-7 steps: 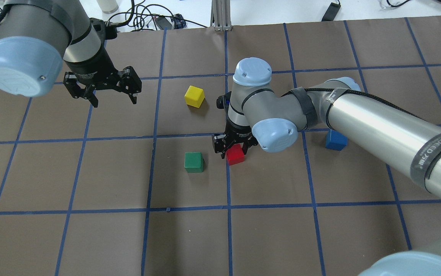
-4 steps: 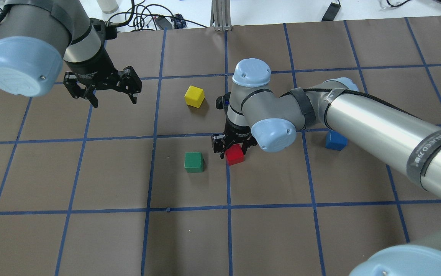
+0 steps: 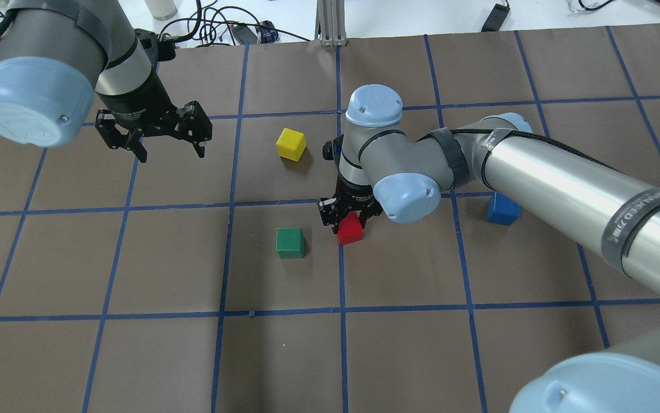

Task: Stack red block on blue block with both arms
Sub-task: 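Lift the red cube and carry it over the blue cube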

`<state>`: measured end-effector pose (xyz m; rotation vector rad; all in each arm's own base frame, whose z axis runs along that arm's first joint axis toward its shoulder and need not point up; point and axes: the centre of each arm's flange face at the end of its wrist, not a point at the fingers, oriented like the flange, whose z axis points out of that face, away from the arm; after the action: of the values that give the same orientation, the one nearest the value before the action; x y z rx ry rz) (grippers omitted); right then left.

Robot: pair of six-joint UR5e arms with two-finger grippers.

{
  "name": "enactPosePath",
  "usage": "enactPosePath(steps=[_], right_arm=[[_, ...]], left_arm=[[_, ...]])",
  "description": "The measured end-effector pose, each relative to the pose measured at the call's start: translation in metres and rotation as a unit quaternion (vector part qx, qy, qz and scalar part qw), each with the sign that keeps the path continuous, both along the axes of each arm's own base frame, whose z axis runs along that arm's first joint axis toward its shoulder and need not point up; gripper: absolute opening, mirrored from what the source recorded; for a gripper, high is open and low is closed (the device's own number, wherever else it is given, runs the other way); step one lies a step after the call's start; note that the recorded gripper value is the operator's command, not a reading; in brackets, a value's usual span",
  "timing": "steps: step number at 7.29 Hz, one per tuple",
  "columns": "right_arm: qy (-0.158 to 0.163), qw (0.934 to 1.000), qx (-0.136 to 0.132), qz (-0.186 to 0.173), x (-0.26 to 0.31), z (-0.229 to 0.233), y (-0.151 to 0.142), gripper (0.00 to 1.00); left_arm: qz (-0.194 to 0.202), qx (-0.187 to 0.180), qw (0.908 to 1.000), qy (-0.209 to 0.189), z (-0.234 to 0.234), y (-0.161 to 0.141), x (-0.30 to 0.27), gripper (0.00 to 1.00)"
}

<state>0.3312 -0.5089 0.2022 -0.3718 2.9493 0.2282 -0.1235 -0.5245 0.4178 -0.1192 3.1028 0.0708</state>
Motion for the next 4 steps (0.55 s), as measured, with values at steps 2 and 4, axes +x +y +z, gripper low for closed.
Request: enactPosePath(steps=[2,4], right_arm=[[0.004,0.9998,-0.012,-0.013,-0.003,0.019,-0.012,0.0],[0.017,0.9987,-0.02,-0.043,-0.027,0.067,-0.028,0.0]], left_arm=[[0.0,0.001,1.0,0.0,-0.001,0.003,0.0,1.0],[0.0,0.0,1.0,-0.001,0.0,0.004,0.0,1.0]])
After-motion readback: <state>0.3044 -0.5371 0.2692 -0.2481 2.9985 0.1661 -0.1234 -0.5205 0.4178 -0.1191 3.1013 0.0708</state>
